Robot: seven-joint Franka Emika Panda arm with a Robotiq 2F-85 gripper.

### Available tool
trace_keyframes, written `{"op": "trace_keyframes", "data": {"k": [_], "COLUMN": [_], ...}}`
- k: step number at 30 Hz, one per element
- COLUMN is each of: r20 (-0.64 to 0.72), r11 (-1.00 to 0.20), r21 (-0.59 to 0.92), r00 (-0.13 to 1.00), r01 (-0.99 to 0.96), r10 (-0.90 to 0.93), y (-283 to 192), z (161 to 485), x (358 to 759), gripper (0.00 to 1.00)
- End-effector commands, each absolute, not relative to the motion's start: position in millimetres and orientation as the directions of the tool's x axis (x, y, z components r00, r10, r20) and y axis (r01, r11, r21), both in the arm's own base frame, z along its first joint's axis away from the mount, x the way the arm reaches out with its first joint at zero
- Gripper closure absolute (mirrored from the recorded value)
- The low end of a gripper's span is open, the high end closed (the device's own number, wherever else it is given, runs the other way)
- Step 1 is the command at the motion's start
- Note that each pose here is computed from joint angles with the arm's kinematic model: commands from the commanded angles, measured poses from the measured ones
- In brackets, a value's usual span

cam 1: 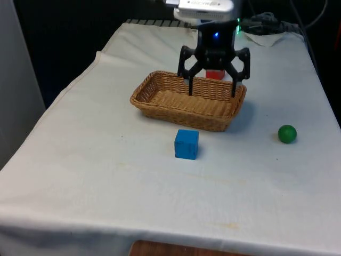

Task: Place all non-red objects into the basket.

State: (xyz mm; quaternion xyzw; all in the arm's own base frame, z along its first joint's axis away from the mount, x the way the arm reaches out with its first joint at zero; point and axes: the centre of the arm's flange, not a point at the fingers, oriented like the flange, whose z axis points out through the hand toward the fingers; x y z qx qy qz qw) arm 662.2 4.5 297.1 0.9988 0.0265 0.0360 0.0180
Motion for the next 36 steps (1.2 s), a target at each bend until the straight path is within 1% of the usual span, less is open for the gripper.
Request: {"op": "trace_keyframes", "data": {"k": [1,2,11,20,21,26,30,36], "r20": [0.075,0.072,0.080,0.086,0.083,0.088,0.082,0.083], "r11": [-0.998,-0.998,-0.998,-0.996,-0.997,-0.996,-0.995,-0.995], "r21": [0.027,0.036,0.034,0.034,0.041,0.037,0.044,0.038], "r00": [0.996,0.996,0.995,0.993,0.994,0.992,0.993,0.992], "r01": [0.054,0.052,0.059,0.077,0.073,0.085,0.087,0.096], "r10": [0.056,0.054,0.062,0.080,0.076,0.088,0.090,0.099], "y": [0.2,1.7,-11.8,-23.6,-21.2,-35.3,-39.2,-52.2], "z": [291.7,294.4,272.1,242.4,245.5,229.2,224.9,209.4], "x": [665.3,663.5,675.0,689.4,687.6,694.2,694.0,701.1], "gripper": [0.00,0.00,0.00,0.00,0.00,0.00,0.00,0.00]}}
